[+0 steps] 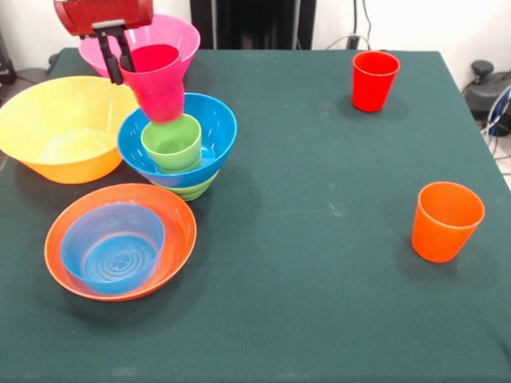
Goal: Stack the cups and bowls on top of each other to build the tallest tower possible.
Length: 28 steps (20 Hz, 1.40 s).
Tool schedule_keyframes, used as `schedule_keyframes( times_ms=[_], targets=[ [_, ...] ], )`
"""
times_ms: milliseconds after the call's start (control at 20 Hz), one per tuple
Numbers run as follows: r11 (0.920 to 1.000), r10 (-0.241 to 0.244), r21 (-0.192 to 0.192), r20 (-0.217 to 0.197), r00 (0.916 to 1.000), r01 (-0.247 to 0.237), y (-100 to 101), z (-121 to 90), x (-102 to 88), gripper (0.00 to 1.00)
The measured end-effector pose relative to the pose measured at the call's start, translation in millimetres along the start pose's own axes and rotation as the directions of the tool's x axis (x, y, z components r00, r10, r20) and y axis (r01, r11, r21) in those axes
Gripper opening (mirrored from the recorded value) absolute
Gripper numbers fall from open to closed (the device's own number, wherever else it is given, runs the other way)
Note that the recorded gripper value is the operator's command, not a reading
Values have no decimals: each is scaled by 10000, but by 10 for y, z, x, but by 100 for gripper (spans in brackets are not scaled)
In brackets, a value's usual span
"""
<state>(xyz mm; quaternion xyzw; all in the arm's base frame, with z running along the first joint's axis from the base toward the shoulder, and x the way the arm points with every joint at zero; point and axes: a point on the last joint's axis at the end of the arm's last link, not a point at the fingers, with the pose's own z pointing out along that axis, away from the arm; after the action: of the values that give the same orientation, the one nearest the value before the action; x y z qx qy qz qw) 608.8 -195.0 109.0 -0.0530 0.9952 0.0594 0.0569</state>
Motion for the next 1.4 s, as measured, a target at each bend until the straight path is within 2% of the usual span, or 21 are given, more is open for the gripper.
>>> schedule_keyframes(
  times_ms=[800, 1400],
  targets=[
    [9998, -179, 127, 119, 9998, 177, 82, -5, -150, 0],
    [9993, -326, 200, 115, 9994, 324, 134, -7, -175, 0]
  ],
)
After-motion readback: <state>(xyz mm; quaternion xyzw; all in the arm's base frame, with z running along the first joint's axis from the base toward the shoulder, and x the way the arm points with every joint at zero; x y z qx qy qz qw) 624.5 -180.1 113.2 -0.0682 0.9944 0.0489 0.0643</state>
